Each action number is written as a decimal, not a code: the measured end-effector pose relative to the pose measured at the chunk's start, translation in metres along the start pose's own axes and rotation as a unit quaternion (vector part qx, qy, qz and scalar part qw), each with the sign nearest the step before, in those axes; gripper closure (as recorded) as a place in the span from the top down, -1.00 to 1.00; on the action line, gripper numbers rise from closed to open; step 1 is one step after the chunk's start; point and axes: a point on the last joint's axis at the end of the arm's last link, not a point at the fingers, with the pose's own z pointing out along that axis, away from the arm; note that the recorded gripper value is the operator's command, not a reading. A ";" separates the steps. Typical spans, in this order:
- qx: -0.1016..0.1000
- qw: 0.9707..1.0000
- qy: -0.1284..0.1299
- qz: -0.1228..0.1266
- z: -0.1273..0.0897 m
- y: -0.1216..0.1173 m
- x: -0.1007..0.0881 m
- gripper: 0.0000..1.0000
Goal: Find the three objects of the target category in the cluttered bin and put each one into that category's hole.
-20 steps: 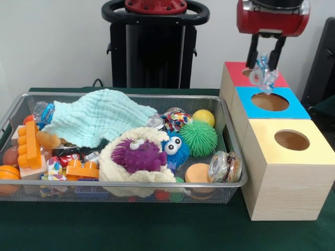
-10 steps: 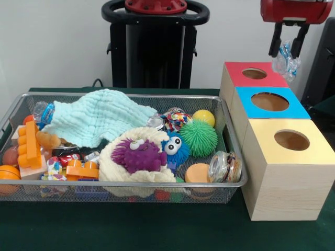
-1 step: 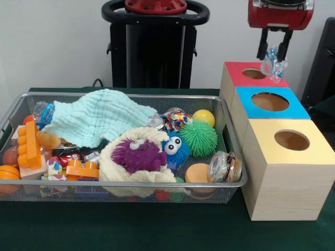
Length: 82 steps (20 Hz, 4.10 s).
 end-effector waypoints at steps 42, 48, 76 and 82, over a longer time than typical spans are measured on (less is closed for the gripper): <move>0.022 1.000 0.000 -0.009 0.049 0.024 0.087 -1.00; 0.025 1.000 -0.005 -0.008 0.049 0.023 0.077 -1.00; 0.030 0.999 -0.020 -0.015 0.063 0.035 0.039 -1.00; 0.029 0.999 -0.019 -0.014 0.063 0.035 0.039 -1.00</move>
